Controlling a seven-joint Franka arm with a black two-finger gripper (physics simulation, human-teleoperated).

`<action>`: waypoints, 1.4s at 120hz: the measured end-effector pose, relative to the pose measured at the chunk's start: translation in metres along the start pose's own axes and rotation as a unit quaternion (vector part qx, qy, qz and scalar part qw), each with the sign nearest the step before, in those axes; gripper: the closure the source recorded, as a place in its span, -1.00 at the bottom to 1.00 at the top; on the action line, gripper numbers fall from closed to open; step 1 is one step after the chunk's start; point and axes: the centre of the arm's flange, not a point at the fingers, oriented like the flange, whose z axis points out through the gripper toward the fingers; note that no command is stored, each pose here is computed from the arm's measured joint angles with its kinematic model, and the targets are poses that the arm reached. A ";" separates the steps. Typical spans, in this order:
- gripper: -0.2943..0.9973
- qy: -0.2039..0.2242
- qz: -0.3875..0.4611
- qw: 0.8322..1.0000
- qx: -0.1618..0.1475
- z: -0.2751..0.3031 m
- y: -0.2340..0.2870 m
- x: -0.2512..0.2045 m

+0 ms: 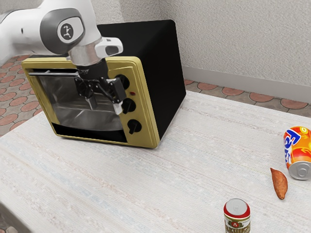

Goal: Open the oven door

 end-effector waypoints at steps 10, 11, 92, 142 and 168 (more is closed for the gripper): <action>-0.54 -0.004 0.004 1.000 -0.001 0.001 0.001 -0.001; -0.54 -0.004 0.005 1.000 -0.001 0.001 0.001 -0.001; -0.54 0.125 0.496 0.845 0.154 -0.069 -0.088 -0.100; -0.54 0.135 0.647 0.736 0.149 -0.040 -0.159 -0.070; -0.54 0.141 0.706 0.676 0.158 -0.054 -0.158 -0.059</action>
